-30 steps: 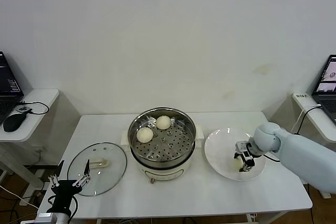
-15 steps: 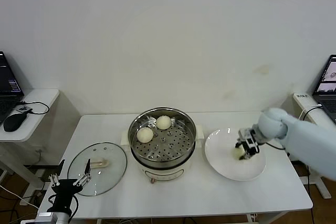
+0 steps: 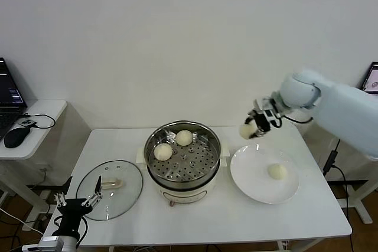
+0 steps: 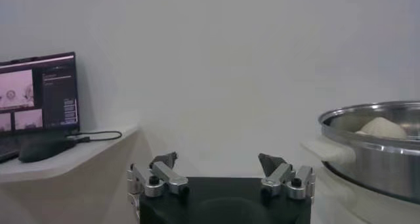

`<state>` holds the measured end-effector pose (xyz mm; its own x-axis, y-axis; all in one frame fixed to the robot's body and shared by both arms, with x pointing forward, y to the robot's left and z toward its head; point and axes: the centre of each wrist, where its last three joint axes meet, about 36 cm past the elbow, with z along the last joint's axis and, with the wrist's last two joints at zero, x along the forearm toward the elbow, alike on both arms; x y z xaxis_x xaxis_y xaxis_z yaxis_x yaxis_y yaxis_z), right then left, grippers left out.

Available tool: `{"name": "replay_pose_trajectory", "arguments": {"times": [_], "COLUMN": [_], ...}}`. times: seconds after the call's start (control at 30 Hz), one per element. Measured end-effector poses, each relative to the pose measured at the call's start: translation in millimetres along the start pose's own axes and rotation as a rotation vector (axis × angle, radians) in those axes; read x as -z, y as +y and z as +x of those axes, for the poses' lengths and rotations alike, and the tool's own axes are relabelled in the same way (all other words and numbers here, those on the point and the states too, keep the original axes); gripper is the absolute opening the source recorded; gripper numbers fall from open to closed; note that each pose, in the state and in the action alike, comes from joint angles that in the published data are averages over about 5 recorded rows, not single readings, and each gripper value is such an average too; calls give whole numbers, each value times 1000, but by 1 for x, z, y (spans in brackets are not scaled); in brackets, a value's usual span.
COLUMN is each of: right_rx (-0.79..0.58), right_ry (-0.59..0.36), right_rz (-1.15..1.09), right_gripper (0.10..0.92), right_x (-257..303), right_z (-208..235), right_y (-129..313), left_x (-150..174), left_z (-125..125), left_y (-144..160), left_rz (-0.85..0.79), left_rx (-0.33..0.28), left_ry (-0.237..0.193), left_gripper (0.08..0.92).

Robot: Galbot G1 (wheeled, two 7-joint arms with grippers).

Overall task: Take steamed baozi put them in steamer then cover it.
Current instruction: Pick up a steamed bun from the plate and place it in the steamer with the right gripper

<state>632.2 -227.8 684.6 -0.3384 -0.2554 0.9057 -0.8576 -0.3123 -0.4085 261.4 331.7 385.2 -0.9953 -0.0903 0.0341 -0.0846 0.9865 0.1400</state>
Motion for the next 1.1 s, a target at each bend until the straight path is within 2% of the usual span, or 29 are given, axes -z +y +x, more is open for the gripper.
{"name": "replay_pose_trajectory", "arguments": {"times": [0.3,0.57,0.83,1.1], "right_rx": [33,96,130,157], "right_ry": [-66,-108,-134,-141], "right_rz": [189,371,536,651], "right_gripper": [527,534,543,556], "right_x": [88,147,181,192], "right_z": [-28,-71,-104,-117], "right_y": [-29,-24,-10,-1], "left_x": [3,6,6,6], "left_z": [0,2,1,2], "left_y": [4,8,8,9], "left_rz": [-4,-4,1,0], "left_rx": [17,33,42,46], "left_ry": [-8,-13,-17,-17], "left_gripper": [823,823,823,823]}}
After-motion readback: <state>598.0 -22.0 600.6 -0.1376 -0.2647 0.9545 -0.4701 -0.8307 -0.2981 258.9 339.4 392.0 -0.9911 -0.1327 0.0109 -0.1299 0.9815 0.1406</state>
